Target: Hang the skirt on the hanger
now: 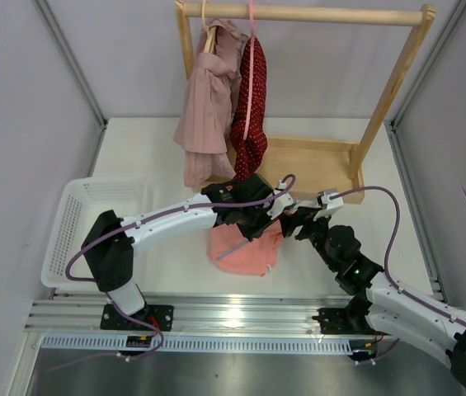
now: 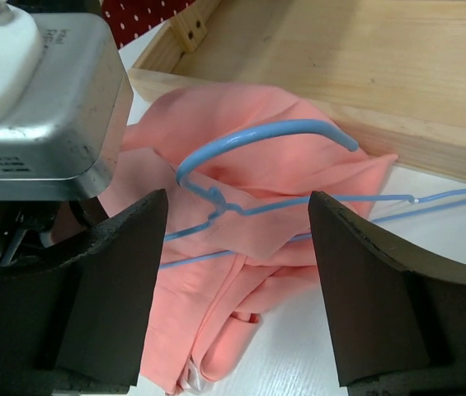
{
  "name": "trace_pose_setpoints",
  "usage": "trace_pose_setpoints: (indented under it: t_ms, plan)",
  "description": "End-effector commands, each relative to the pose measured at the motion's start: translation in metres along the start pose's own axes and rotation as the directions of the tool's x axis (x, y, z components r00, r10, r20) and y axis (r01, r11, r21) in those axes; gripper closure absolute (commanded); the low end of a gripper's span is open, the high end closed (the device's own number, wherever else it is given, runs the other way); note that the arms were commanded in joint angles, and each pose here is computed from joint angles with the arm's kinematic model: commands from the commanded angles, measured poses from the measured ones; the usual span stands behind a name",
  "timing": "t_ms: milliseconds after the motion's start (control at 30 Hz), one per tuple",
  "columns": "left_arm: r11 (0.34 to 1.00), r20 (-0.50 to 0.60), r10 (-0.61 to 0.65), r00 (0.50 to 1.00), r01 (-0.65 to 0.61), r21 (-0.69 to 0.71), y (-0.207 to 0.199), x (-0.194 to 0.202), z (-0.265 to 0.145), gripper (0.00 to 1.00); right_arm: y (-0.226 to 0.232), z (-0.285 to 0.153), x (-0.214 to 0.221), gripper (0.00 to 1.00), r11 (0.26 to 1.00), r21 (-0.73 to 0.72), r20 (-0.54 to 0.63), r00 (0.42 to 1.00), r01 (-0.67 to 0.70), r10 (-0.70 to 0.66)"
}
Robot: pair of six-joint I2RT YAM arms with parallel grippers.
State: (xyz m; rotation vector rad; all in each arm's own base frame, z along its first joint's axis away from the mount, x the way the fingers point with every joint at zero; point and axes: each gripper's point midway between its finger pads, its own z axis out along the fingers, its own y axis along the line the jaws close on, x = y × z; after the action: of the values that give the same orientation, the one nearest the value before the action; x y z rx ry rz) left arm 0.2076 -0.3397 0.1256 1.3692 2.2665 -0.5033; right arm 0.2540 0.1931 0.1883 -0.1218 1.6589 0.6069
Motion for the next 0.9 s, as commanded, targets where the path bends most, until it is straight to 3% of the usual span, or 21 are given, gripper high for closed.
trace_pose_setpoints:
  t_ms: [0,367,467,667,700,867]
  plan:
    - [1.0,0.0,-0.017,1.0,0.017,0.014,0.0,-0.005,-0.006,1.0,0.005,0.01,-0.028,0.26,1.0,0.016,0.092,0.996,0.001,-0.003]
    - [1.0,-0.004,-0.018,1.0,0.018,0.022,-0.001,-0.005,-0.005,1.0,0.003,0.031,-0.011,0.41,0.999,0.039,0.08,0.997,0.02,-0.023]
    - [1.0,-0.004,-0.018,1.0,0.018,0.02,-0.001,-0.005,-0.006,1.0,0.001,0.032,-0.015,0.5,0.998,0.052,0.097,0.995,0.019,-0.025]
    - [1.0,0.024,-0.024,0.999,0.024,0.009,0.0,-0.012,-0.01,0.99,-0.002,0.03,-0.014,0.78,0.997,0.068,0.085,0.996,0.032,-0.038]
    - [1.0,0.031,-0.024,0.999,0.024,0.004,0.001,-0.014,-0.01,0.98,-0.002,0.03,-0.015,0.86,0.997,0.068,0.085,0.996,0.032,-0.038]
    - [0.997,0.102,-0.066,0.993,0.069,-0.029,0.008,-0.027,-0.022,0.81,-0.006,0.024,-0.011,0.99,0.997,0.076,0.071,0.997,0.034,-0.039]
